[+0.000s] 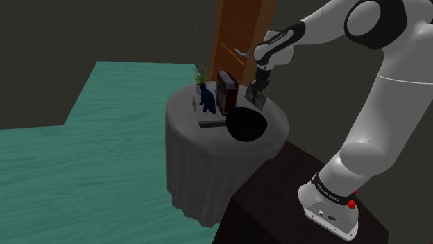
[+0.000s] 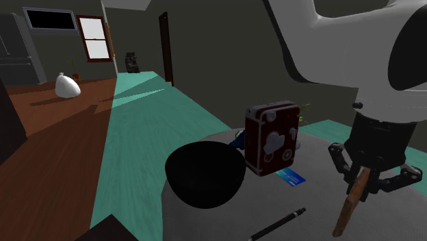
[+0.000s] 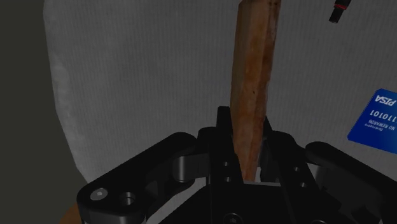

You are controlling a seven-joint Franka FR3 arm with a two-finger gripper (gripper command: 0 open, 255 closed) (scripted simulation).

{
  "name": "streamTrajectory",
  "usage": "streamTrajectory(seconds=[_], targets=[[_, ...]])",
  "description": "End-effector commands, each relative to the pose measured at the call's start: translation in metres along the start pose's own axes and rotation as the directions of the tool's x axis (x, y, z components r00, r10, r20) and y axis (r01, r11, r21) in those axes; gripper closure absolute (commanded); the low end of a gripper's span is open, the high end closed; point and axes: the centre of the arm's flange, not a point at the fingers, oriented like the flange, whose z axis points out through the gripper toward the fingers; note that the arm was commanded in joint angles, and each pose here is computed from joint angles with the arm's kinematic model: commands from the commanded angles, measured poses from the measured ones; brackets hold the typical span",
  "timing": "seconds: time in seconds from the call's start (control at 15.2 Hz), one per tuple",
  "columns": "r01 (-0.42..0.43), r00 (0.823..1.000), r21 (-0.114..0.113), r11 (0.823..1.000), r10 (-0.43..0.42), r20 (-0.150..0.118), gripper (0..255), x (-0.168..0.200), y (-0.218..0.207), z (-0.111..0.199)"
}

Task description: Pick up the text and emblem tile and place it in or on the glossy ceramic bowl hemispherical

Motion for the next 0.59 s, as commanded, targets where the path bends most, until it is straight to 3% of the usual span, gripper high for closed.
streamTrajectory(seconds=[0.0, 0.33, 0.53], targets=[[0.001, 1.000, 0.000, 1.000, -0.001, 0.003, 255, 0.000, 0.000, 0.002], [0.001, 1.000, 0.000, 1.000, -0.001, 0.003, 255, 0.000, 0.000, 0.002], [0.001, 1.000, 0.000, 1.000, -0.001, 0.003, 255, 0.000, 0.000, -0.014]])
